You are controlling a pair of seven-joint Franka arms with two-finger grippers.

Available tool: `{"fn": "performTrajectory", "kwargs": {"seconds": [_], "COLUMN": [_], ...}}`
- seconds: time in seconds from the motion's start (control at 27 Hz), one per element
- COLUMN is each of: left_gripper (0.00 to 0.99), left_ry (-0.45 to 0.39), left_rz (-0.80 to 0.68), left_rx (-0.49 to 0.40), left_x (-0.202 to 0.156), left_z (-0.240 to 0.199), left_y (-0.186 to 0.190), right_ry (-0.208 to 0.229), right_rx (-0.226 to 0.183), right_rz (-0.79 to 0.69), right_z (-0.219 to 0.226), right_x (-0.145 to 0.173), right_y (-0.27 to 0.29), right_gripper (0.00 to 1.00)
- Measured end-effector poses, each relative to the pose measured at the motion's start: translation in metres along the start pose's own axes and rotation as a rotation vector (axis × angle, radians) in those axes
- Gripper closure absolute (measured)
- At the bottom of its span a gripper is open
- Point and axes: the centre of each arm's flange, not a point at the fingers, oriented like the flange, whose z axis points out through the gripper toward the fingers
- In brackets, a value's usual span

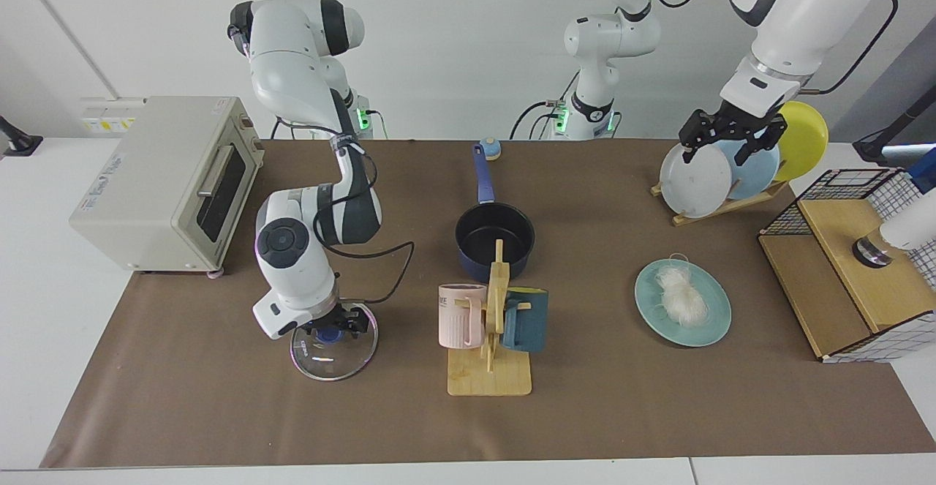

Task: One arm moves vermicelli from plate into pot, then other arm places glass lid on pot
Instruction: 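Grasp the lid knob and lift the glass lid with the right gripper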

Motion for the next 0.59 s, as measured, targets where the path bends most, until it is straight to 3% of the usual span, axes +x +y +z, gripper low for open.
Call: {"fn": "performTrajectory", "kwargs": {"seconds": [0.59], "left_gripper": [0.000], "left_ry": [0.000], "left_rz": [0.000], "left_rx": [0.000], "left_x": [0.0000], "left_z": [0.0000], "left_y": [0.0001], "right_ry": [-0.005], "right_rx": [0.044], "right_rz": [0.060], "right_z": [-0.0001], "right_x": [-0.0005], "right_y": [-0.0044], "right_gripper": [0.00]}}
